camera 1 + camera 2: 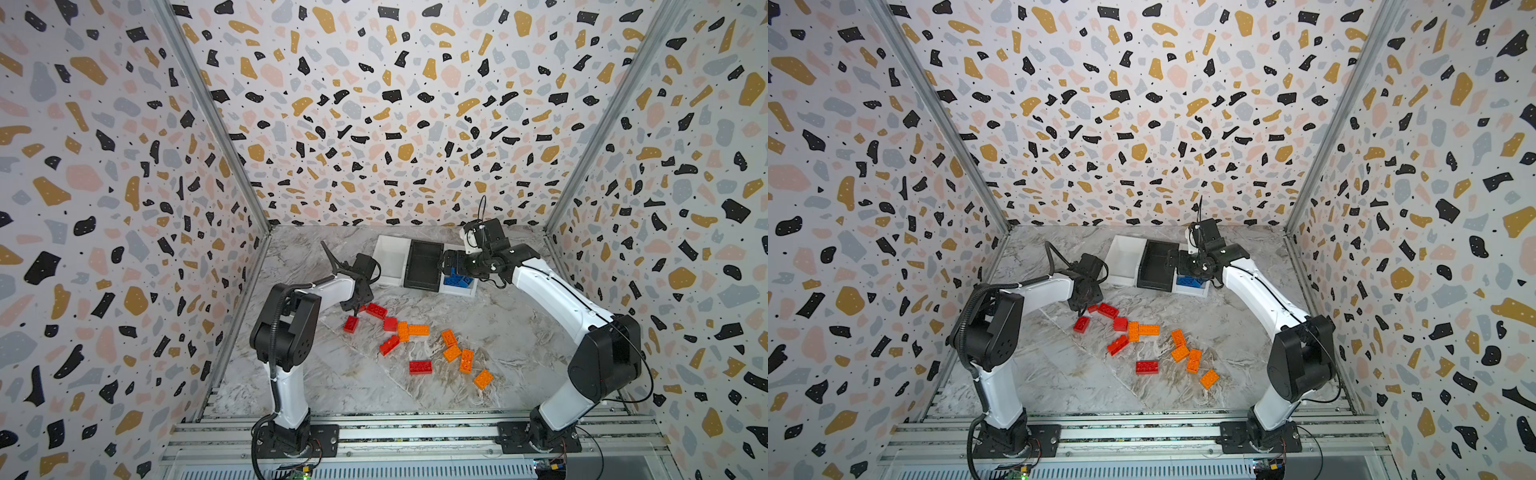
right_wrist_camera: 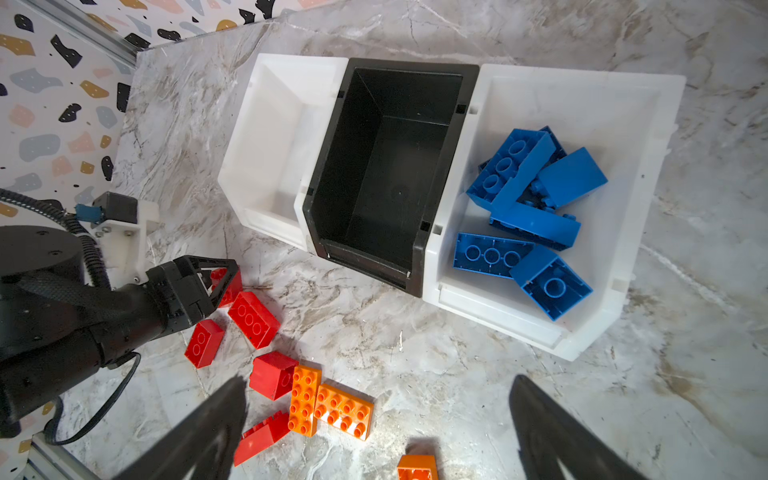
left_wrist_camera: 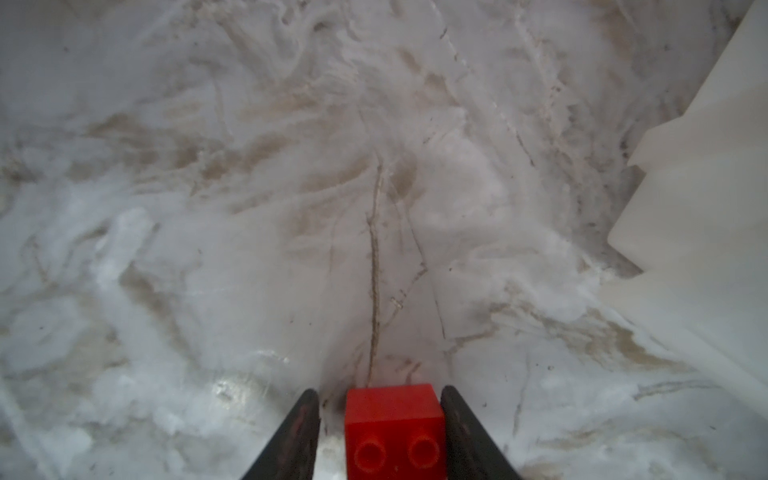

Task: Sort the legos into containers by color
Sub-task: 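Lift the red brick with the left gripper toward the black bin, then lower the red brick into the black bin and open the left gripper, then move the left gripper back to the red bricks near the robot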

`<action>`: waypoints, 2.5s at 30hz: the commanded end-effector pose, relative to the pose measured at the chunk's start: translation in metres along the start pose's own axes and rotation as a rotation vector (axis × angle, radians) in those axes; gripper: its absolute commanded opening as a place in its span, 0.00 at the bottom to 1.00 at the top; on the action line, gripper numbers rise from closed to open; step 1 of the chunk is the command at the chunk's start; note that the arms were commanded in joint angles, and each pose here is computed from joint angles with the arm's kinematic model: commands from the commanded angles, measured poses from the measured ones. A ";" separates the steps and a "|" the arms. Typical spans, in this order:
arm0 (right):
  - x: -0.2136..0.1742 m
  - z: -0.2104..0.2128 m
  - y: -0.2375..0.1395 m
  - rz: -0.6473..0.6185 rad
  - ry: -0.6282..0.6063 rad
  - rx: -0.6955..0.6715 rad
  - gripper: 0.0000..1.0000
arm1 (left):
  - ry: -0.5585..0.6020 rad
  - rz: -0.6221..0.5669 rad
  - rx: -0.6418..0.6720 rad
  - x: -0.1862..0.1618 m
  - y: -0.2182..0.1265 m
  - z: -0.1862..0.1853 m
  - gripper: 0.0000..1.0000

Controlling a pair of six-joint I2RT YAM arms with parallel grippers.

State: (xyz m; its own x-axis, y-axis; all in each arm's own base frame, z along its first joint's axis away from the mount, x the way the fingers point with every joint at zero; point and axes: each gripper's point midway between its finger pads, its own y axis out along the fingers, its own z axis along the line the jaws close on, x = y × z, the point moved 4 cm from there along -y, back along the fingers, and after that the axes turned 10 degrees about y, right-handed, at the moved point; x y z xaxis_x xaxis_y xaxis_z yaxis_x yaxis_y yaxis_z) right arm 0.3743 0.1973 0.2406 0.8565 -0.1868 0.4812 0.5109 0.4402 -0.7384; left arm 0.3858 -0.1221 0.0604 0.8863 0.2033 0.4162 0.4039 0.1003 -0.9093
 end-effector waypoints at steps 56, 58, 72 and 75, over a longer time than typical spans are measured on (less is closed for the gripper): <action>-0.005 -0.031 -0.072 -0.136 0.080 -0.081 0.99 | 0.228 -0.269 -0.598 0.107 -0.066 -0.247 0.45; -0.005 -0.034 -0.075 -0.139 0.082 -0.087 0.99 | 0.218 -0.278 -0.615 0.111 -0.070 -0.251 0.60; -0.024 -0.045 -0.078 -0.119 0.086 -0.056 0.99 | -0.036 -0.323 -0.466 0.094 -0.122 -0.170 0.69; -0.030 -0.045 -0.076 -0.106 0.082 -0.031 0.99 | -0.168 -0.327 -0.409 0.074 -0.133 -0.129 0.69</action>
State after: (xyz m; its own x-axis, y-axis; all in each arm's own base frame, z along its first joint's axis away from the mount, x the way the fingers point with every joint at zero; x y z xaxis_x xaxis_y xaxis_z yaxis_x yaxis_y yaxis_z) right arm 0.3194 0.1286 0.2521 0.8068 -0.3153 0.4997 0.5883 0.3504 -0.7288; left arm 0.4379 -0.2752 0.1964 0.7399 0.2265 0.6334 0.6718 -0.2986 -0.6779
